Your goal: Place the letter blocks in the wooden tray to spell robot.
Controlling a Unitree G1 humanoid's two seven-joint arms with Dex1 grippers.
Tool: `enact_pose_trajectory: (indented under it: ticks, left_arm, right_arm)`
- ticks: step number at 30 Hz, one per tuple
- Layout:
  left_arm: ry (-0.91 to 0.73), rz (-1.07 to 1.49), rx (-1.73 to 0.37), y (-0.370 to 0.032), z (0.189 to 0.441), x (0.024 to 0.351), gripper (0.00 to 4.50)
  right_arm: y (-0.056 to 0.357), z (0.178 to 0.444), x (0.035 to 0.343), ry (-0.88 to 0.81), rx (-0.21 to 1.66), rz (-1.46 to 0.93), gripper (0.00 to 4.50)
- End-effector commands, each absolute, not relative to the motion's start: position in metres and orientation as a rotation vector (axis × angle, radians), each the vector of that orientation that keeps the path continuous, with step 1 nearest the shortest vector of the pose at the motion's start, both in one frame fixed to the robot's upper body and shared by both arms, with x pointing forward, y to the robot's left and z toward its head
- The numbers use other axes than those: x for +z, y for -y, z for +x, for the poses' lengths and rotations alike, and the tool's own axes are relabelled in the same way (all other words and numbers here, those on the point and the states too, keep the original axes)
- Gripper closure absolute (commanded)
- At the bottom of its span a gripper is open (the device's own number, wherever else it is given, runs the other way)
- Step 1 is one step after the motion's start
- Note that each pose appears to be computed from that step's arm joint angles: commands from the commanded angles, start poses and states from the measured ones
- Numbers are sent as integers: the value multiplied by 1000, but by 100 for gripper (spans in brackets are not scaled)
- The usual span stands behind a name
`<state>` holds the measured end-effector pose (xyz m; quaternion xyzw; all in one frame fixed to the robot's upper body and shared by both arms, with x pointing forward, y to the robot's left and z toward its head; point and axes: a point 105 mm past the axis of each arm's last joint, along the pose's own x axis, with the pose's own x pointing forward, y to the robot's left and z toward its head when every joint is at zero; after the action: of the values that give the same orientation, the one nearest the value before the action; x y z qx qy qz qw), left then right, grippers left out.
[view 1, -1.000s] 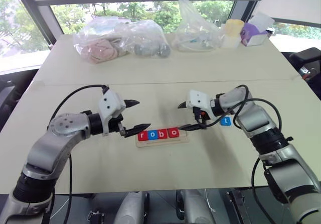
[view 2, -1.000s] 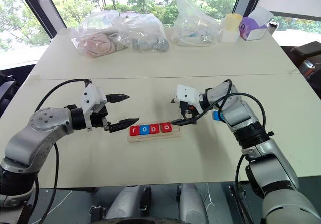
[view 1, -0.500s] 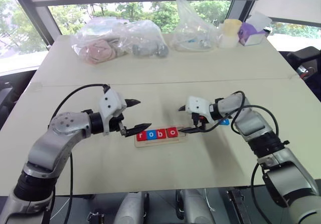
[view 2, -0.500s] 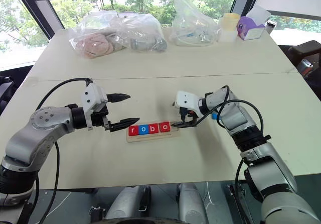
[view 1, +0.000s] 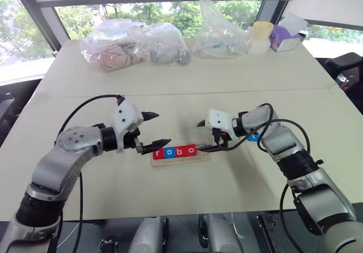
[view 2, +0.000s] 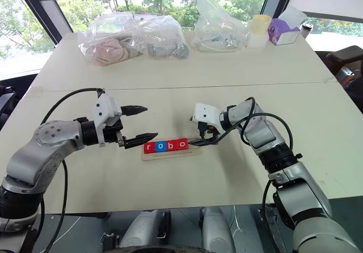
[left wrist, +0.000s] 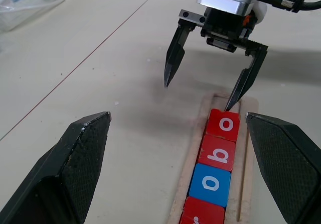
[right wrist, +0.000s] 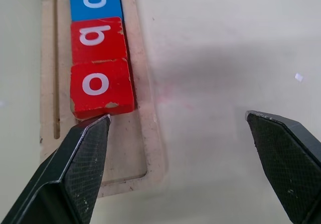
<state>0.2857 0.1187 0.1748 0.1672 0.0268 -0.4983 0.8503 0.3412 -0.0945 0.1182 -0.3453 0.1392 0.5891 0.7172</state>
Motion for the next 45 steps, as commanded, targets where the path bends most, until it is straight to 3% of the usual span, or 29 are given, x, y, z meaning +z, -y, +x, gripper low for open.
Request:
enact_pose_trajectory:
  ticks: [1,5,12,21,24,34,45]
  left_arm:
    - [-13,373,-1058,-116,286,183,0]
    - [-11,375,-1061,-117,287,184,0]
    - [-7,376,-1062,-117,288,182,0]
    - [-1,374,-1083,-114,290,180,0]
    - [0,372,-1089,-113,290,180,0]
    - [6,363,-1110,-107,293,179,0]
    - [14,364,-1107,-107,295,181,0]
  right_arm:
    - [104,341,132,-273,1274,-837,8]
    - [127,332,152,-280,1241,-834,8]
    - [164,355,186,-216,877,-656,8]
    - [209,352,168,-374,357,-262,8]
    - [218,339,158,-421,177,-163,8]
    - [217,311,124,-548,-19,-112,8]
    - [217,317,103,-605,-56,1,8]
